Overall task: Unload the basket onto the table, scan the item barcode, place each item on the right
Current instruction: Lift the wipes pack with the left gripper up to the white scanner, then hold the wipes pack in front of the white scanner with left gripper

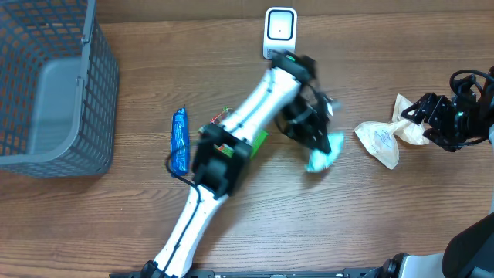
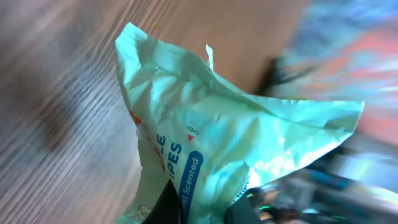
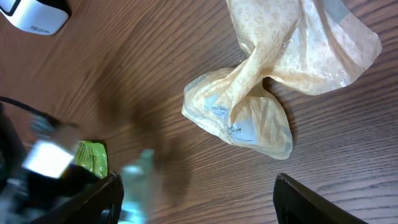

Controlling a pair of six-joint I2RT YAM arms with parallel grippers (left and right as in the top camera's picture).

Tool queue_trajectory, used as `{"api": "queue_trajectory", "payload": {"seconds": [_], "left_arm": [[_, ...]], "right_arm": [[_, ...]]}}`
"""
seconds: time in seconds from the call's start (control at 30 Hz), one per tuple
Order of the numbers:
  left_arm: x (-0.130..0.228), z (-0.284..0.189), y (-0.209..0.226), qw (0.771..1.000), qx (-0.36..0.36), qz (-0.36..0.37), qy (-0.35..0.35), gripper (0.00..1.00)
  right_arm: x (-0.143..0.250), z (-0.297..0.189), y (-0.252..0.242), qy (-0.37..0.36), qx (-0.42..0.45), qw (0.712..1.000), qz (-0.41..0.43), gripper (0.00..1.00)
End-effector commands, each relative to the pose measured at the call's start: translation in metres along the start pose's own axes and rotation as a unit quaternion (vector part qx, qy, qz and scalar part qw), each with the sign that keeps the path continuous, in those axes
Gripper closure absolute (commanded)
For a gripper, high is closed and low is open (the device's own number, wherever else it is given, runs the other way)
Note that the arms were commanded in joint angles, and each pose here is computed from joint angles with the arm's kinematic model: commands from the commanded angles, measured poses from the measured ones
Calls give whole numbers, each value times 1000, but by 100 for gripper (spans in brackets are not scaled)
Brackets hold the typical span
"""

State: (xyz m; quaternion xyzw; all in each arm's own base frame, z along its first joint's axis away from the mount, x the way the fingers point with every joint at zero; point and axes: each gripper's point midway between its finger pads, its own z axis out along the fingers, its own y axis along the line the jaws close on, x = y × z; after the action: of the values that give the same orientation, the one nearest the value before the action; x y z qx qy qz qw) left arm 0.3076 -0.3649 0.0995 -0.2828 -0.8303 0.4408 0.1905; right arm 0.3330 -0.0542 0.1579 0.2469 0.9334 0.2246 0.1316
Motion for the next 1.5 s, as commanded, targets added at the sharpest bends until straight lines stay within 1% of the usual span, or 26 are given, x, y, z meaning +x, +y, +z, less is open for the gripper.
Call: {"api": "queue_trajectory", "payload": {"seconds": [0.0,0.07,0.13,0.17,0.2,0.33,0.47,0.57,0.8,0.93,1.2,1.47], "left_arm": [[-16,-47,-44,980,175,47,-86,96],[-21,-67,-49,968,218,41,-116,96],[-27,-90,-58,951,269,39,-148,96],[-29,-97,-59,946,282,31,-155,96],[-29,-102,-57,946,284,15,-155,96],[-28,-112,-62,945,288,-11,-154,96],[-25,-124,-80,945,286,0,-158,96],[-23,-142,-101,944,282,26,-170,96],[-11,-211,-154,933,257,115,-225,96],[-4,-245,-173,928,249,126,-247,96],[-2,-289,-180,923,243,117,-276,96],[-2,-296,-179,920,238,127,-284,96]], "right_arm": [[0,-2,0,-4,-1,1000,-11,22],[0,-2,0,-4,-1,1000,-11,22],[0,-2,0,-4,-1,1000,-11,22],[0,-2,0,-4,-1,1000,-11,22],[0,-2,0,-4,-1,1000,-11,22],[0,-2,0,-4,-1,1000,-11,23],[0,-2,0,-4,-1,1000,-11,23],[0,-2,0,-4,-1,1000,-11,23],[0,-2,0,-4,-1,1000,-11,23],[0,-2,0,-3,-1,1000,-11,23],[0,-2,0,-3,-1,1000,-11,23],[0,-2,0,-4,-1,1000,-11,23]]}}
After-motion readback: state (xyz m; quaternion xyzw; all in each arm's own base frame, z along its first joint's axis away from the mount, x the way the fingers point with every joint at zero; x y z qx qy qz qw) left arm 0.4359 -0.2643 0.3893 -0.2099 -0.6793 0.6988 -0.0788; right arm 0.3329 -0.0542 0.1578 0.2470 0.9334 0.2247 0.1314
